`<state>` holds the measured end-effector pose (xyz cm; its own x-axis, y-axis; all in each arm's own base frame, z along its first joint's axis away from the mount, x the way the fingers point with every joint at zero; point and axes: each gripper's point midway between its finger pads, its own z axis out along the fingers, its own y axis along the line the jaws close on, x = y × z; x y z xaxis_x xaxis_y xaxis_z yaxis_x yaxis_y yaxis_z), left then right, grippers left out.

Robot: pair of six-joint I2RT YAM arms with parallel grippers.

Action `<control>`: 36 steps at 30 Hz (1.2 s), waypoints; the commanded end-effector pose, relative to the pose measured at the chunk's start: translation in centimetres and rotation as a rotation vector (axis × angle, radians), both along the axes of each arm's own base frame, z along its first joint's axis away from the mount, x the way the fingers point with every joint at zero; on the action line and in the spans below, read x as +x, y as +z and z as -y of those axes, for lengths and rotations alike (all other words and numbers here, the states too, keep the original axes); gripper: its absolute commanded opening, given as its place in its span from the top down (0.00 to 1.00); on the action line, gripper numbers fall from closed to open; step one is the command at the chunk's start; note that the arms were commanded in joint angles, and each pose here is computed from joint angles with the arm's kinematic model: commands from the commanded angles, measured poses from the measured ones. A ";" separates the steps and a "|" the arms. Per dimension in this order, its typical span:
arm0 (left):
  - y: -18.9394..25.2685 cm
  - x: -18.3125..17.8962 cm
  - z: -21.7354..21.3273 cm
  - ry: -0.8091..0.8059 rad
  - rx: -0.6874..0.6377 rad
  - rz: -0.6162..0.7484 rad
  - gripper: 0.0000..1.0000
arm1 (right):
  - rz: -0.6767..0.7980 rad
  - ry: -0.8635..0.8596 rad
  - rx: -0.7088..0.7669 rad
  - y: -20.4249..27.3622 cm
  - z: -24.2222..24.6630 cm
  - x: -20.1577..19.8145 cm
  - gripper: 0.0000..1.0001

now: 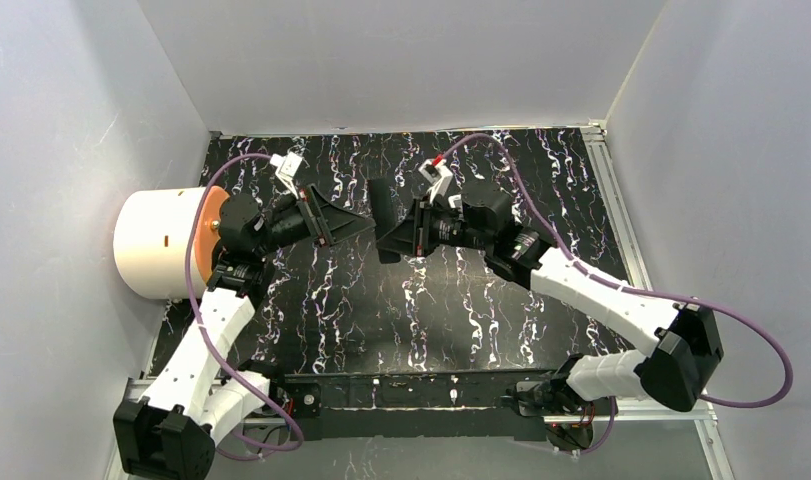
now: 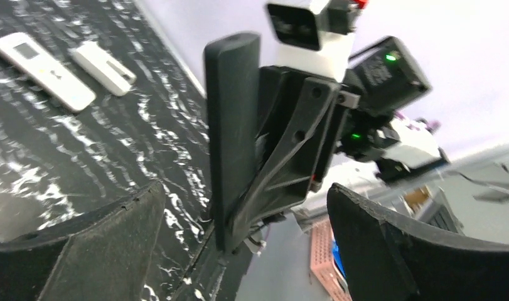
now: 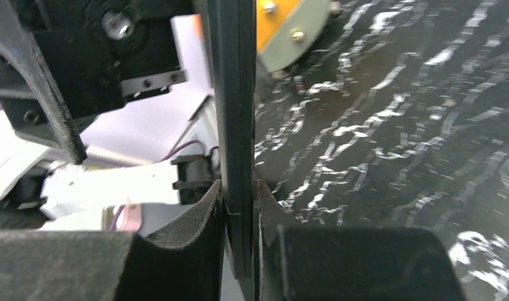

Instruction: Load the batteries into the remote control

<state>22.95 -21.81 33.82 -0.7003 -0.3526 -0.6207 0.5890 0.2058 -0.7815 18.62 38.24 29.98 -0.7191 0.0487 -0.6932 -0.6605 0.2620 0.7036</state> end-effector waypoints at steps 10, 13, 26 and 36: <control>-5.8 1.8 -6.8 0.461 0.432 -0.170 0.02 | 0.167 -0.587 -1.017 -14.4 11.8 13.4 0.99; -5.6 1.6 -7.0 0.462 0.446 -0.175 0.02 | 0.210 -0.605 -1.148 -16.4 12.0 15.5 0.99; -7.3 1.1 -6.5 0.387 0.496 -0.206 0.01 | 0.270 -0.623 -1.507 -22.7 13.9 18.7 0.99; -7.1 1.1 -6.5 0.385 0.503 -0.199 0.01 | 0.255 -0.560 -1.537 -24.9 13.5 18.5 0.78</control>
